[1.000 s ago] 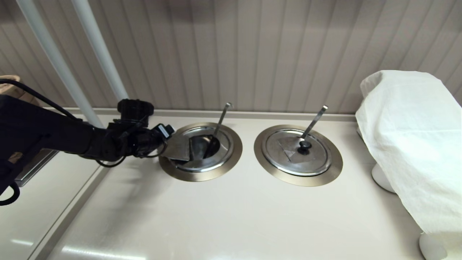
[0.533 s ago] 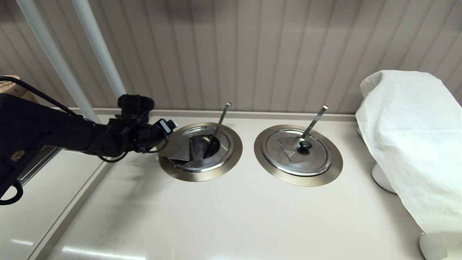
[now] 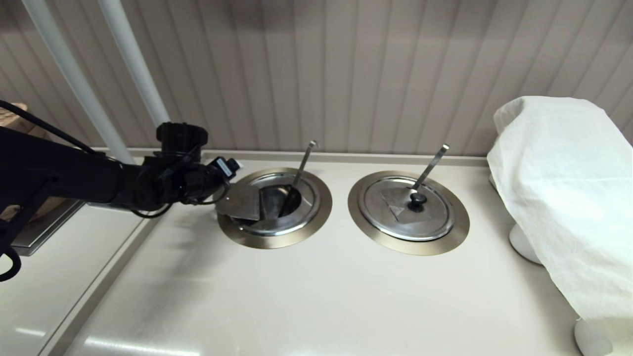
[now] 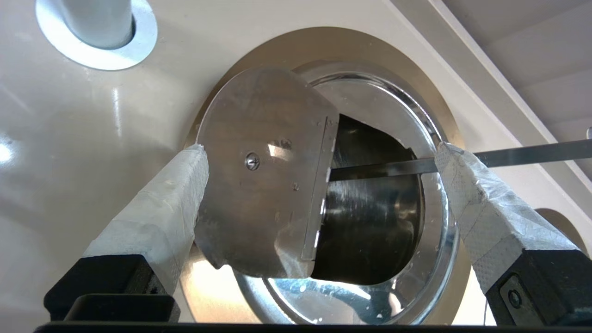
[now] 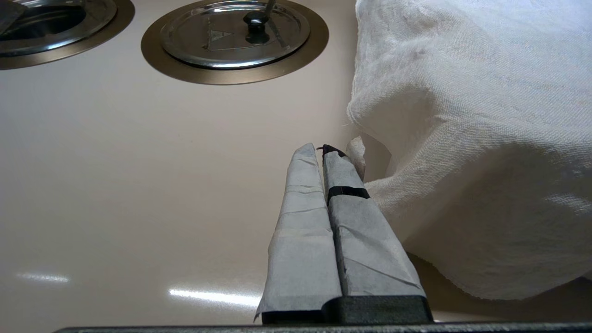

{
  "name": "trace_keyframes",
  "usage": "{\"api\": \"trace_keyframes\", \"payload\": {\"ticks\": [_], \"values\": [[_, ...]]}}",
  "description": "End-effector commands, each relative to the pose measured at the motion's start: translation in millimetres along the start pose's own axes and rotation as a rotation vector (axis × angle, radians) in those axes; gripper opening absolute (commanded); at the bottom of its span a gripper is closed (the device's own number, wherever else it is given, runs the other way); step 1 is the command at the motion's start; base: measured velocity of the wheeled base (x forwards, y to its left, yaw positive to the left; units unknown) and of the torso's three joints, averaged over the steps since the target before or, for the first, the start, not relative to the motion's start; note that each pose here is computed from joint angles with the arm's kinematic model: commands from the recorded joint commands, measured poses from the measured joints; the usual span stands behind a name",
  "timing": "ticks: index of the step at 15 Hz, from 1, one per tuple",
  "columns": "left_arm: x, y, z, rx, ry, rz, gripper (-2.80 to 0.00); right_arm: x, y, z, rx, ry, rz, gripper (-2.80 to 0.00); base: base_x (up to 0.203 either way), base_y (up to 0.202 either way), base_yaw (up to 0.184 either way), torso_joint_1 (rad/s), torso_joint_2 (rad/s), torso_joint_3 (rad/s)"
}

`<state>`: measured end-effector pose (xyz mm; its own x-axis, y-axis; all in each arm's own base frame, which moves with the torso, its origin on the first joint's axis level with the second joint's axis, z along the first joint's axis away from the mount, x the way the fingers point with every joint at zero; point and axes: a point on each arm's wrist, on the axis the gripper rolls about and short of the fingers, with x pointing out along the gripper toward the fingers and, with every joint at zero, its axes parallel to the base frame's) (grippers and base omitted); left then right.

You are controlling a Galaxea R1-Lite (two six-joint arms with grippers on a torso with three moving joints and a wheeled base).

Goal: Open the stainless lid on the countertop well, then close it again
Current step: Close the lid

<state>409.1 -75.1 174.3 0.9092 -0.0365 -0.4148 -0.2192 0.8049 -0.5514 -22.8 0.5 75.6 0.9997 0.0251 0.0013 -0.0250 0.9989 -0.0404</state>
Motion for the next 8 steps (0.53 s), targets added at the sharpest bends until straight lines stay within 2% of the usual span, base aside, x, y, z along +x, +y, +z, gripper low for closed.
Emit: {"api": "trace_keyframes", "payload": {"ticks": [1,5,8], "values": [[-5,2.8,2,-0.007,0.011,0.019,0.0,0,0,0,-0.001,0.0,-0.001,-2.8,0.0,0.0,0.0,0.0,0.0,0.0],[-4,13.0,8,-0.032,0.011,0.049,0.0,0,0,0,-0.001,0.0,-0.001,-2.8,0.0,0.0,0.0,0.0,0.0,0.0],[1,17.7,1,-0.03,0.032,0.064,0.0,0,0,0,-0.001,0.0,-0.001,-2.8,0.0,0.0,0.0,0.0,0.0,0.0]]}}
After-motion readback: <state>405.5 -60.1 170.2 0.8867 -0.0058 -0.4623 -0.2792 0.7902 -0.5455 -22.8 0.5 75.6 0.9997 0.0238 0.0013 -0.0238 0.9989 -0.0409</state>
